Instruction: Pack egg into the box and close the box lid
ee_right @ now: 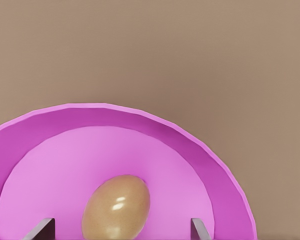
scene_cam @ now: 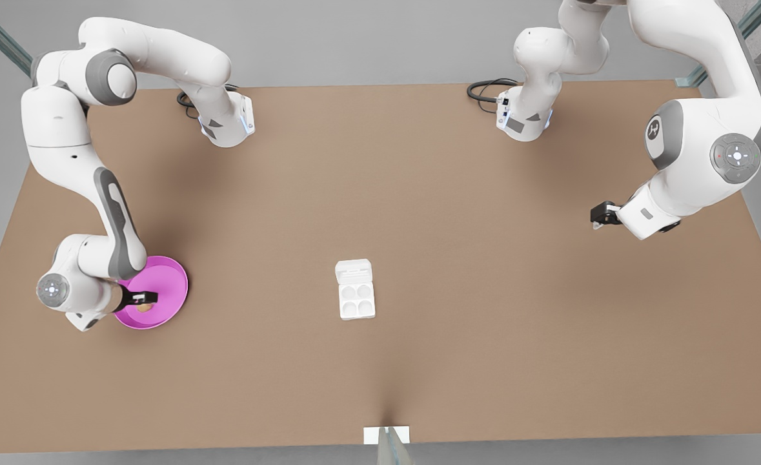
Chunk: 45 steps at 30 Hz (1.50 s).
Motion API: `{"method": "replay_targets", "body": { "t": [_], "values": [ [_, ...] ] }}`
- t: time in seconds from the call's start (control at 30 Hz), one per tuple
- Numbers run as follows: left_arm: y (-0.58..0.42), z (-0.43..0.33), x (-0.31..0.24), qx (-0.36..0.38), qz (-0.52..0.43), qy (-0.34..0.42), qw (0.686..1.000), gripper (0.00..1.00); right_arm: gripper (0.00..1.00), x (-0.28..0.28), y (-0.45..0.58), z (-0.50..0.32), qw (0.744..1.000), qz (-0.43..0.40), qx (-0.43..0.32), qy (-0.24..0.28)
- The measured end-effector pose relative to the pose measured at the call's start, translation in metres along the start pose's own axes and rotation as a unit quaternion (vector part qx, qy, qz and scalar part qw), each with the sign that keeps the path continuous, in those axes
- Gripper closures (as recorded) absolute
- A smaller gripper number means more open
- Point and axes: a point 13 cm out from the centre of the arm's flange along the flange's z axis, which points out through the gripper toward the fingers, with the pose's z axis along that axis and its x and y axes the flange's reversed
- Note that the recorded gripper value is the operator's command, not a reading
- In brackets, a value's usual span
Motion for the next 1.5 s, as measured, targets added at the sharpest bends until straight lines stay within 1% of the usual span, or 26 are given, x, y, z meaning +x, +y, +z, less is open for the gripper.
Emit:
{"method": "replay_targets", "body": {
  "t": [0.3,0.7,0.73,0.77,0.83,0.9,0.97,1.0,1.03,1.07,1.1,1.13,1.5],
  "values": [
    [-0.014,0.000,-0.002,-0.001,0.013,0.000,1.000,0.00,0.00,-0.001,0.018,0.026,1.000,-0.016,-0.004,0.014],
    [-0.011,0.003,-0.002,-0.001,0.010,0.004,1.000,0.00,0.00,-0.006,0.018,0.027,1.000,-0.014,-0.004,0.007],
    [-0.011,0.003,-0.002,-0.001,0.011,0.004,1.000,0.00,0.03,-0.006,0.018,0.028,1.000,-0.013,-0.004,0.007],
    [-0.011,0.004,-0.002,-0.001,0.011,0.004,1.000,0.00,0.10,-0.006,0.018,0.028,1.000,-0.013,-0.004,0.007],
    [-0.012,0.004,-0.002,-0.001,0.011,0.004,1.000,0.00,0.21,-0.006,0.019,0.027,1.000,-0.013,-0.004,0.006],
    [-0.012,0.003,-0.002,-0.001,0.012,0.004,1.000,0.00,0.21,-0.006,0.019,0.028,1.000,-0.013,-0.005,0.006],
    [-0.012,0.003,-0.002,-0.001,0.012,0.004,1.000,0.00,0.25,-0.006,0.019,0.028,1.000,-0.013,-0.005,0.006],
    [-0.013,0.003,-0.002,-0.001,0.013,0.004,1.000,0.00,0.25,-0.006,0.019,0.028,1.000,-0.013,-0.006,0.006],
    [-0.014,0.003,-0.002,-0.001,0.014,0.004,1.000,0.00,0.38,-0.006,0.019,0.028,1.000,-0.013,-0.006,0.006],
    [-0.015,0.003,-0.002,-0.001,0.014,0.004,1.000,0.00,0.41,-0.006,0.020,0.028,1.000,-0.013,-0.007,0.006],
    [-0.015,0.003,-0.002,-0.001,0.015,0.004,1.000,0.00,0.49,-0.006,0.020,0.028,1.000,-0.014,-0.008,0.006],
    [-0.016,0.003,-0.002,-0.001,0.015,0.004,1.000,0.00,0.54,-0.005,0.021,0.028,1.000,-0.015,-0.010,0.007],
    [-0.016,0.003,-0.002,-0.001,0.015,0.004,1.000,0.00,0.55,-0.008,0.027,0.021,1.000,-0.026,-0.008,0.005]
  ]
}}
